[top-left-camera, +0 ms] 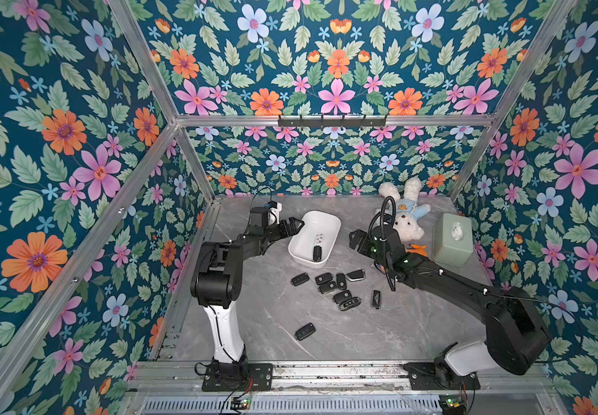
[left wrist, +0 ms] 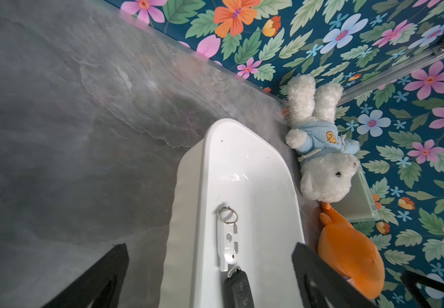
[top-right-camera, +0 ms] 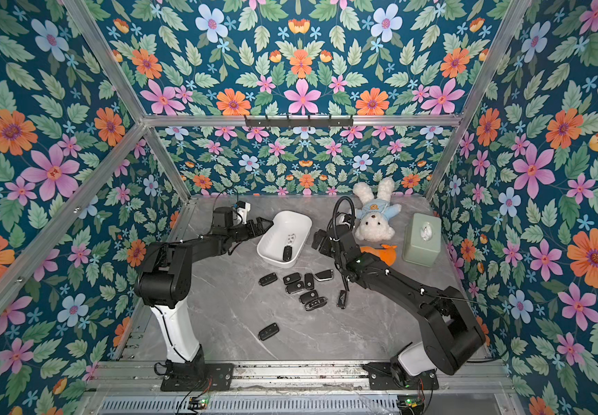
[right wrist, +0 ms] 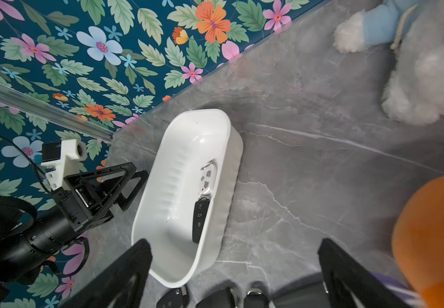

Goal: Place the car key into the storage box
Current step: Place the car key in the storage box, then move the storage box to the center of the board.

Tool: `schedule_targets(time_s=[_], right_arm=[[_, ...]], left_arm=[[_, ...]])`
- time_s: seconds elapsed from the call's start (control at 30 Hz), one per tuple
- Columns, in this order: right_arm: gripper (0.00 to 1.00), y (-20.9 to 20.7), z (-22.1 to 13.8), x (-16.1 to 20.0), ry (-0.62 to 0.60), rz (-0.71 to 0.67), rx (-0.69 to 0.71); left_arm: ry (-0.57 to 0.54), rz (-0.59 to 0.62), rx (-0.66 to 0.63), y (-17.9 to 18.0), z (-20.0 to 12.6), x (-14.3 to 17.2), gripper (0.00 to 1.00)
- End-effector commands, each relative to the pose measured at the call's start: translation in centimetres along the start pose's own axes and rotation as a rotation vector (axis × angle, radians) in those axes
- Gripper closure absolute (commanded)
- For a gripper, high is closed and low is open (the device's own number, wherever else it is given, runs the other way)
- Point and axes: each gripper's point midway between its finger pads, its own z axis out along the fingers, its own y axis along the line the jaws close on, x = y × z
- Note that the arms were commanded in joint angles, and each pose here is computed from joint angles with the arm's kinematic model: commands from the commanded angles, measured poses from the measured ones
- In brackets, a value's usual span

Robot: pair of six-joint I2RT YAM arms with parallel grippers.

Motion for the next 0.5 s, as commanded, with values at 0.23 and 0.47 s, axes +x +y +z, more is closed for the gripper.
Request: schedule_targets(time_s=[0.23, 0.47], right_arm=[[0.01, -1.9, -1.4, 0.8, 0.000, 0.019, -0.016], [0.01, -2.9, -2.4, 0.7, -0.014, 0.021, 0.012]], left_arm=[[0.011, -0.012, 0.100, -3.0, 1.4, 1.4, 0.00], [0.017, -0.031, 0.126, -5.2, 2.3, 2.5, 0.00]])
